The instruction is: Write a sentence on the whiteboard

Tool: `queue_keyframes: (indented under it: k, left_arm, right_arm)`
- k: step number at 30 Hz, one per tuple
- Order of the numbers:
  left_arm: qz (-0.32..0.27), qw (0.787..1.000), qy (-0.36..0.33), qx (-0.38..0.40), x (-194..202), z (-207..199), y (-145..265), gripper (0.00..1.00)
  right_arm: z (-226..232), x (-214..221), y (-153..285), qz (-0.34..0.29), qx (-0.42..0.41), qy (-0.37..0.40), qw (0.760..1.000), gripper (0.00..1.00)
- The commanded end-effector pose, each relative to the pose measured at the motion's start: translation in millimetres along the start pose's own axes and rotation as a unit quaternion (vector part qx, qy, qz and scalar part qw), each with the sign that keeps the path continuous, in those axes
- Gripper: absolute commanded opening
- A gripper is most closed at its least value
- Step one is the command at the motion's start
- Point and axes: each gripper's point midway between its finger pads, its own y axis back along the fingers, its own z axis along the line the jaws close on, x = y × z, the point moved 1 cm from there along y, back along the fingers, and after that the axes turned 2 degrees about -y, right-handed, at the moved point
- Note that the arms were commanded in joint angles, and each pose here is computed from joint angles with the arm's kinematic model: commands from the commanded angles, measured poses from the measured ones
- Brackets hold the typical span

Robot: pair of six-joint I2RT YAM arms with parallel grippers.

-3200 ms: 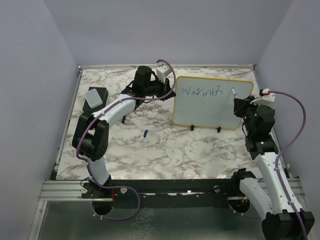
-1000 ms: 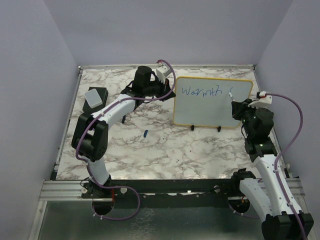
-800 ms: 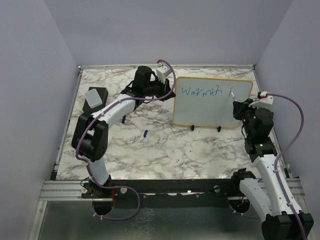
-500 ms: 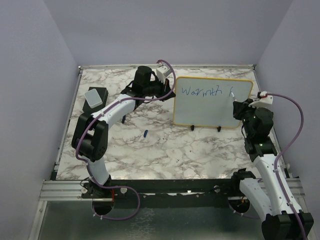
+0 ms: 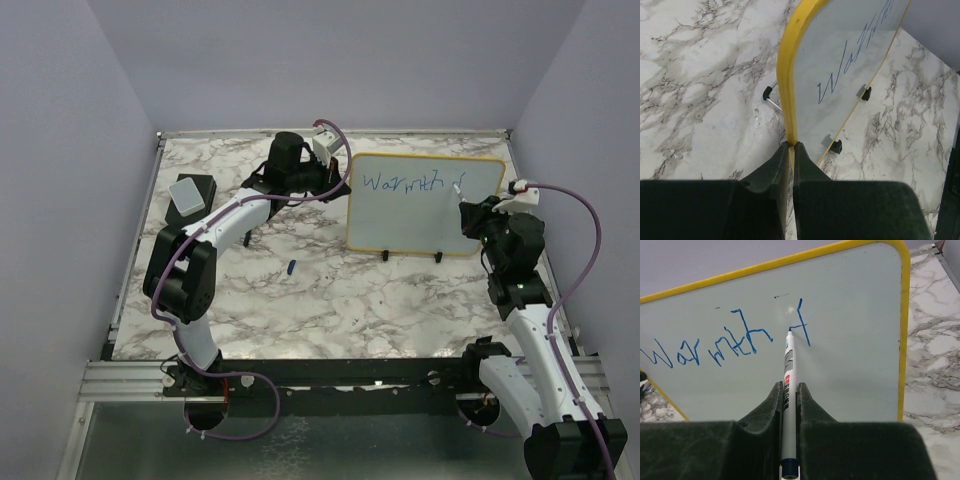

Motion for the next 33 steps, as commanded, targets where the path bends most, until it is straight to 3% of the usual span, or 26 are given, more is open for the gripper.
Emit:
queue_keyframes:
  k: [1,17,33]
  left_arm:
    - [0.010,1.000,-0.007,0.000,1.2,-4.3,4.1,0.00]
    - [0.009,1.000,-0.008,-0.001,0.4,-4.8,5.2,0.00]
    - [0.012,1.000,-0.009,-0.002,1.1,-4.4,5.1,0.00]
  right_arm:
    - [1.4,-10.0,-0.7,-0.014,-0.003,0.004,1.000,0.01]
    - [-18.8,-14.2,4.2,-0.029,0.059,-0.005,0.998,0.01]
    - [-11.2,-23.0,14.9,-0.048,0.038,-0.003,0.998,0.01]
